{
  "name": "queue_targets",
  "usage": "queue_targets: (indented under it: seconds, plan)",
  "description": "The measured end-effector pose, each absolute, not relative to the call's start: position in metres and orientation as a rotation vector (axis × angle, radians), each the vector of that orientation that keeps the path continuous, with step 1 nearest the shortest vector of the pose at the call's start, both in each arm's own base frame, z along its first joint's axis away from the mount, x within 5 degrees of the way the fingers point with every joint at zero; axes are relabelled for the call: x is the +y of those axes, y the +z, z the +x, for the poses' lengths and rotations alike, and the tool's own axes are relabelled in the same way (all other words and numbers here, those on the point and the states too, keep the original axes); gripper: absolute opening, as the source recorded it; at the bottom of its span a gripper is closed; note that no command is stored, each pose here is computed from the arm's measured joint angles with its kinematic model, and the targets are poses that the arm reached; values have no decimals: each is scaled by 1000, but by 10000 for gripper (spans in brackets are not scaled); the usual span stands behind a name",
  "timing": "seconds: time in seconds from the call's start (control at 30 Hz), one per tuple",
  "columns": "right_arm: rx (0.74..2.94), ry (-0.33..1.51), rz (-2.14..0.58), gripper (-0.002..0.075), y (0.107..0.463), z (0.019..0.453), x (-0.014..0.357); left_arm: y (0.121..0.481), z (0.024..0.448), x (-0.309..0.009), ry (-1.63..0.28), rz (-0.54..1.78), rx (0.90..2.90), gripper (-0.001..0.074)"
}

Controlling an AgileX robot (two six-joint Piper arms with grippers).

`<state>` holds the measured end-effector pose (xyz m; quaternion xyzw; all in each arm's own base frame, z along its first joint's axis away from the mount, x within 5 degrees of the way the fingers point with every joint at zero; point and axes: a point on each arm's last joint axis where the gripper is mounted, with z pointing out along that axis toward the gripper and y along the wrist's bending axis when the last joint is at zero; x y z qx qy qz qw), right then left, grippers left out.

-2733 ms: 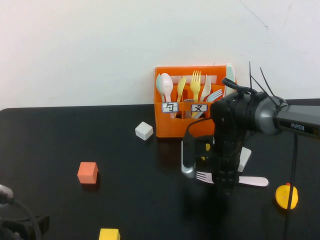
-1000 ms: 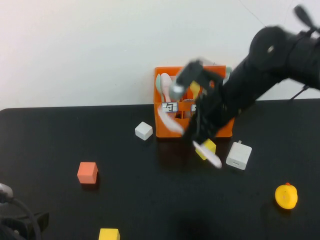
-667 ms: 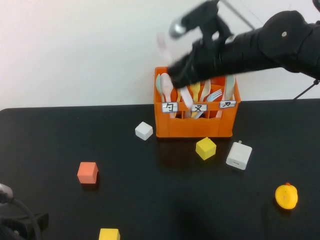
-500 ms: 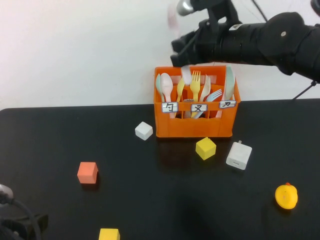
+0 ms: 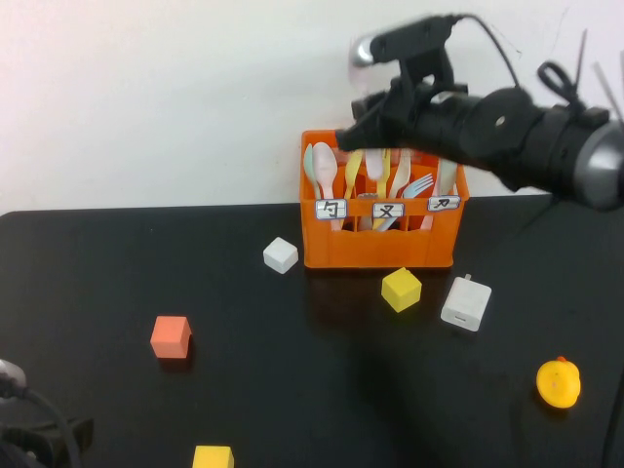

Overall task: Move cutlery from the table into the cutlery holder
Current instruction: Place the fork on the box

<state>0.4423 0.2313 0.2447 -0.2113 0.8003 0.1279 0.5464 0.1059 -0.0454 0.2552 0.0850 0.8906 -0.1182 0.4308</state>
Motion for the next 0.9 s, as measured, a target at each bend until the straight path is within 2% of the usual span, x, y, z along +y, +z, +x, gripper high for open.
queue_targets:
  seconds: [0.17,0.37,0.47,0.6,0.7,0.8,0.9]
  plan:
    - [1934,292,-503,125,224,447,233,255,106,-45,-295,212,2221,-1]
    - [1938,278,-519,131,218,448,233,255,106,-45,-295,212,2221,-1]
    - [1923,249,-555,182,219,448,233,255,106,-45,-295,212,2221,-1]
    - [1918,240,-565,298,219,448,233,255,106,-45,-295,212,2221,-1]
    - [1919,241,-564,334,219,448,233,255,106,-45,-293,215,2221,-1]
    - [1911,245,-573,337,224,447,233,255,106,-45,-293,215,2221,-1]
    - [1881,250,-644,293,242,440,233,255,106,-45,-293,215,2221,-1]
